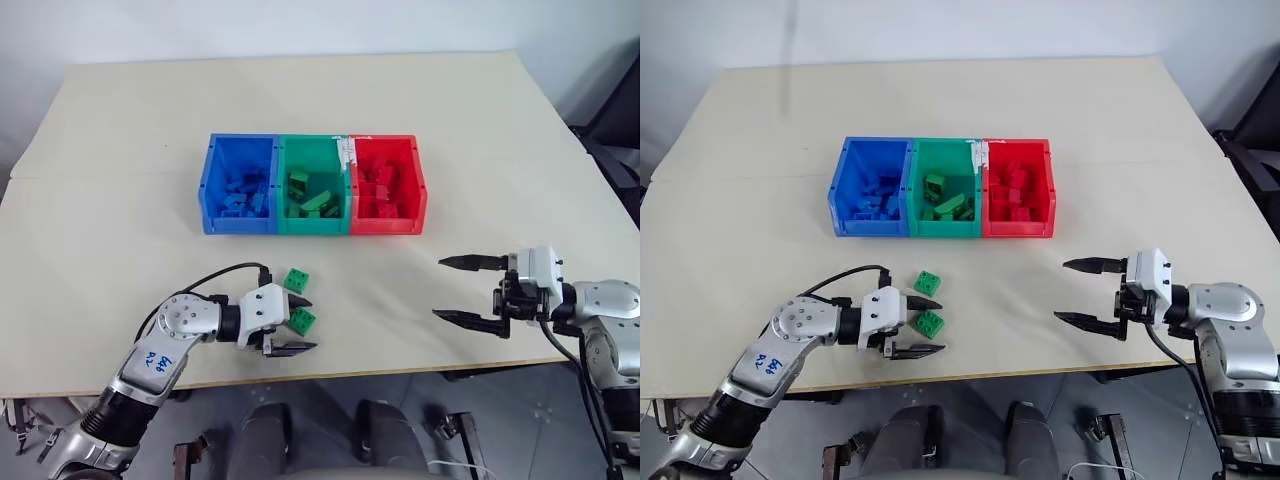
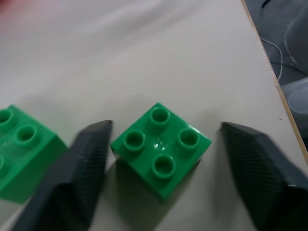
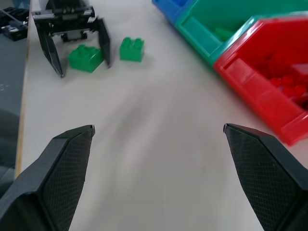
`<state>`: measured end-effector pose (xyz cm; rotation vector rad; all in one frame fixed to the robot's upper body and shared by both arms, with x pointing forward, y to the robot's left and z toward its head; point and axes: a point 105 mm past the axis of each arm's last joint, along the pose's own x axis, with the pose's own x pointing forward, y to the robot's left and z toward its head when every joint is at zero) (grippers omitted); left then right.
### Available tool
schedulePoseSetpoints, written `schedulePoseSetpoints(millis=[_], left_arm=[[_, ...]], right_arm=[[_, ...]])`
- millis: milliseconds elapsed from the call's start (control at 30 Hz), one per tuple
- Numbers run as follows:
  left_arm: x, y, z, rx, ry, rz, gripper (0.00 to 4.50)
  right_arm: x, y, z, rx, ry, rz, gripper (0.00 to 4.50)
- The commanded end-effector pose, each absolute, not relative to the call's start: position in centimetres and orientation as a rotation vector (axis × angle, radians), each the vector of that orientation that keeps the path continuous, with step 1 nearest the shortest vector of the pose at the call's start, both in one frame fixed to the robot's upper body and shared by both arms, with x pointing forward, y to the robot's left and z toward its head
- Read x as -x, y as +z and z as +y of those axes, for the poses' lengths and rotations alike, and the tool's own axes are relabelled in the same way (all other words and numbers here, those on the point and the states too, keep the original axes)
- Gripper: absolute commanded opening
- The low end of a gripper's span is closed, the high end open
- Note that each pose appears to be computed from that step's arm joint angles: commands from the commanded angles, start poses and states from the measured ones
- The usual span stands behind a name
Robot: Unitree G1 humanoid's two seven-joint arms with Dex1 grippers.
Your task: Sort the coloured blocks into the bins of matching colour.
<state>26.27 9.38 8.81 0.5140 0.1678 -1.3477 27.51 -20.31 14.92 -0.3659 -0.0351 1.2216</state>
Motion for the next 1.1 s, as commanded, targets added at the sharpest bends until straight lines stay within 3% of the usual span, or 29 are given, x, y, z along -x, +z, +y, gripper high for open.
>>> schedulePoseSetpoints(millis=[33, 100, 300, 467, 600, 1067, 1100], left_arm=[[-26.3, 8.8, 9.5, -0.525, -1.352, 0.158, 2.42], [-26.6, 9.8, 9.7, -0.499, -1.339, 0.092, 2.15], [-28.0, 14.6, 10.4, -0.324, -1.271, -0.111, 2.15], [-32.4, 19.2, 10.9, -0.253, -1.097, -0.239, 2.15], [-37.9, 21.2, 10.2, -0.33, -0.905, -0.284, 2.15], [-43.1, 21.7, 6.9, -0.329, -0.847, -0.245, 2.15], [-43.4, 21.8, 7.0, -0.341, -0.825, -0.24, 2.5]], right_arm=[[-27.5, 15.6, -19.8, 0.376, 1.229, -0.075, 4.5], [-27.6, 15.5, -19.7, 0.373, 1.225, -0.079, 4.5], [-27.6, 15.4, -19.8, 0.372, 1.218, -0.077, 4.5], [-27.8, 15.4, -20.3, 0.377, 1.187, -0.079, 4.5], [-28.0, 15.4, -20.6, 0.376, 1.149, -0.091, 4.5], [-27.6, 18.8, -19.7, 0.169, 1.007, -0.312, 4.5], [-27.6, 18.8, -19.6, 0.172, 1.006, -0.312, 4.5]])
